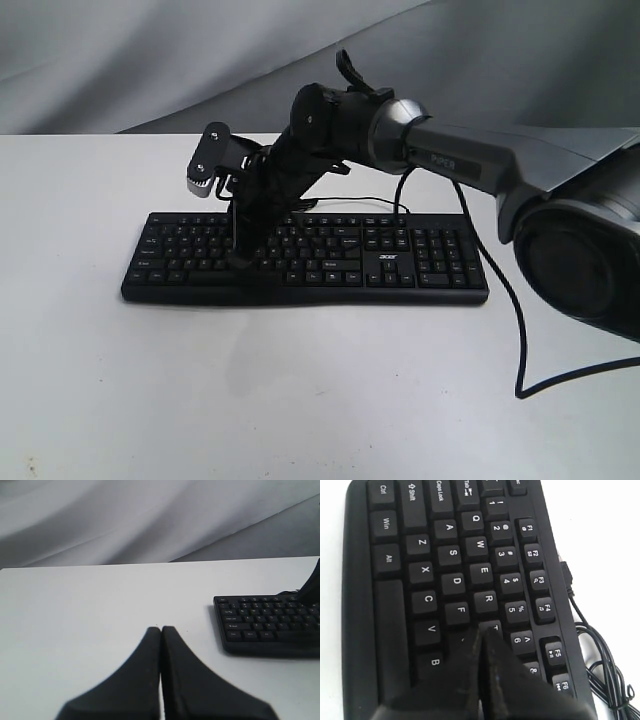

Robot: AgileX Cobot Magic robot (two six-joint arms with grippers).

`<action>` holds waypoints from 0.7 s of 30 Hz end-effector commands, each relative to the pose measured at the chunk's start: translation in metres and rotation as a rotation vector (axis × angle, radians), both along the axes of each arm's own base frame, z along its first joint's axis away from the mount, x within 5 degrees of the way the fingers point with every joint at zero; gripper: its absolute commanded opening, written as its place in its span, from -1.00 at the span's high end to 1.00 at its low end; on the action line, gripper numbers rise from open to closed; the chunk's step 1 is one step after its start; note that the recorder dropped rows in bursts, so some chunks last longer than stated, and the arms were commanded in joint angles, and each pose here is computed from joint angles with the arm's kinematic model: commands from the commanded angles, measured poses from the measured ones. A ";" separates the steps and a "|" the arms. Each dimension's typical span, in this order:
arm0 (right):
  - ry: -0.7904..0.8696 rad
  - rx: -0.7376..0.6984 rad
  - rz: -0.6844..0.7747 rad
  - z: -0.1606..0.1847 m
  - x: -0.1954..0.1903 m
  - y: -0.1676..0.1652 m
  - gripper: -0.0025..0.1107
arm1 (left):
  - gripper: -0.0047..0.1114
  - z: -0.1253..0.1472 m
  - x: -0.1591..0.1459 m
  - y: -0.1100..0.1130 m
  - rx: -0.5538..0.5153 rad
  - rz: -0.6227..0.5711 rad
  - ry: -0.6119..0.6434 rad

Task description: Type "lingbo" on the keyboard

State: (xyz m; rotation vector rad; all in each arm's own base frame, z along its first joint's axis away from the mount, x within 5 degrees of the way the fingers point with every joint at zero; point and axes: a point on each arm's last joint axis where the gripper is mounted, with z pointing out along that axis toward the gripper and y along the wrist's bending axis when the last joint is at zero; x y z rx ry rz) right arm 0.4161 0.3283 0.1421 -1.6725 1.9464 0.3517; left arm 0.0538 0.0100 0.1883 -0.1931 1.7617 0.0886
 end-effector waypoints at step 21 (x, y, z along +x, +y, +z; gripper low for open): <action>0.009 0.069 -0.036 -0.012 0.001 0.011 0.96 | 0.91 -0.001 0.000 0.000 -0.011 0.002 -0.005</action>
